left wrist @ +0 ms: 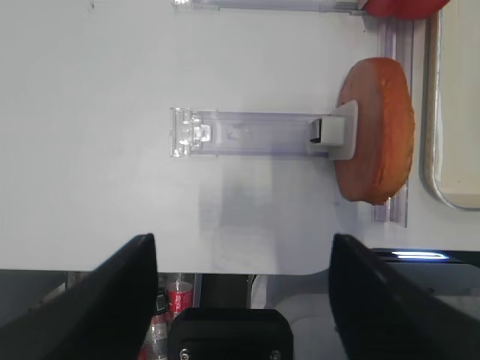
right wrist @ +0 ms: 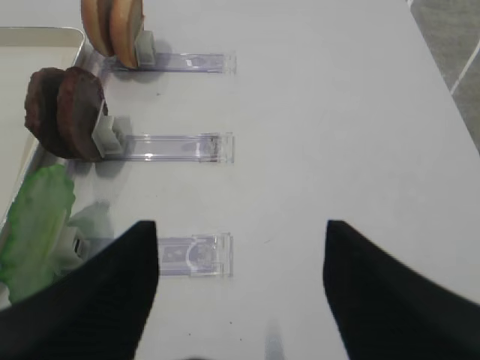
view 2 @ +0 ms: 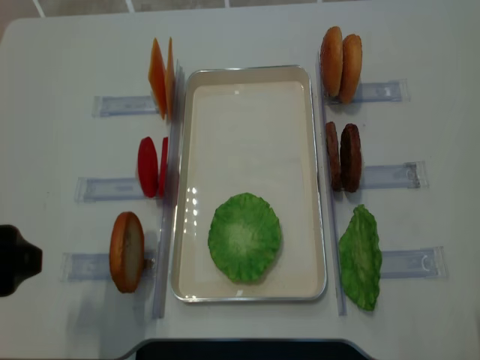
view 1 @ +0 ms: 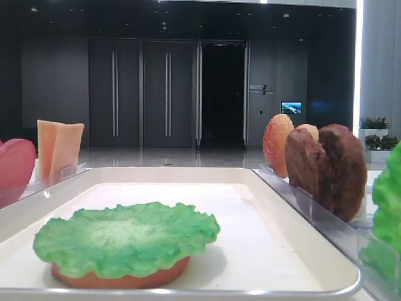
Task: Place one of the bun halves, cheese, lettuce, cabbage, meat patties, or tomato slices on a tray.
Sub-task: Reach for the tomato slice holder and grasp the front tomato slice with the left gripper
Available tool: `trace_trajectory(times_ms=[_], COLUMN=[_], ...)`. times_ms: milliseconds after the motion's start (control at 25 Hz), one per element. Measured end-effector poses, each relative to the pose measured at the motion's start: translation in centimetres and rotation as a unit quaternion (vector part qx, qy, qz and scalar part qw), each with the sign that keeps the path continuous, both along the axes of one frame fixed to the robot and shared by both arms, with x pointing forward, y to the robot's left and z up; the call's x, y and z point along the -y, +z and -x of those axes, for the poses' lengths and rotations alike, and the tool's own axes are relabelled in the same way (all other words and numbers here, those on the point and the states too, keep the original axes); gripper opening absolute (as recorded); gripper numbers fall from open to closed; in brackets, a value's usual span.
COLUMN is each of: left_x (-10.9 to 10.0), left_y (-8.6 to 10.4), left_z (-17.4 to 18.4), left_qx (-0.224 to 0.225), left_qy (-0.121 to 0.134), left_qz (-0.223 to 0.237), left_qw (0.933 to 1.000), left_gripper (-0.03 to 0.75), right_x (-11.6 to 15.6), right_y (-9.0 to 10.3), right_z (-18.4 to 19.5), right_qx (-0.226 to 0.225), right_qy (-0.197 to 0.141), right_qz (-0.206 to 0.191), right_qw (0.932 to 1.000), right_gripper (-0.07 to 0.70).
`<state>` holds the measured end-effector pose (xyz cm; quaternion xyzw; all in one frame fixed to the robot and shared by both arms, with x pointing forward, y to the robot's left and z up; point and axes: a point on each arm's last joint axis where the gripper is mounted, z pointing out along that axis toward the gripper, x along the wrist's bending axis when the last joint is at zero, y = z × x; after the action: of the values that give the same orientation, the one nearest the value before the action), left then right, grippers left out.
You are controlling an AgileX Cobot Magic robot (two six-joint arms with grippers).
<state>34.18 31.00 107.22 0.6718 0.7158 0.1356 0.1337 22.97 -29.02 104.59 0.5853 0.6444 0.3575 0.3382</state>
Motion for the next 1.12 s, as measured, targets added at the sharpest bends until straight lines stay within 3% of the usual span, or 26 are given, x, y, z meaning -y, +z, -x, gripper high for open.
trace_trajectory(times_ms=[480, 1120], left_x=[-0.9, -1.9], left_y=[2.3, 0.9], left_z=[-6.6, -16.0], left_qx=[-0.032, -0.087], left_qy=[0.001, 0.002], left_qz=[-0.006, -0.003], left_qw=[0.9995, 0.9962], left_gripper=[0.537, 0.537], right_x=[0.0, 0.0], right_y=[0.0, 0.0], right_z=[0.0, 0.0], right_qx=[0.000, 0.000], right_qy=[0.000, 0.000], right_qz=[0.000, 0.000], right_qw=[1.0000, 1.0000], right_gripper=[0.478, 0.478])
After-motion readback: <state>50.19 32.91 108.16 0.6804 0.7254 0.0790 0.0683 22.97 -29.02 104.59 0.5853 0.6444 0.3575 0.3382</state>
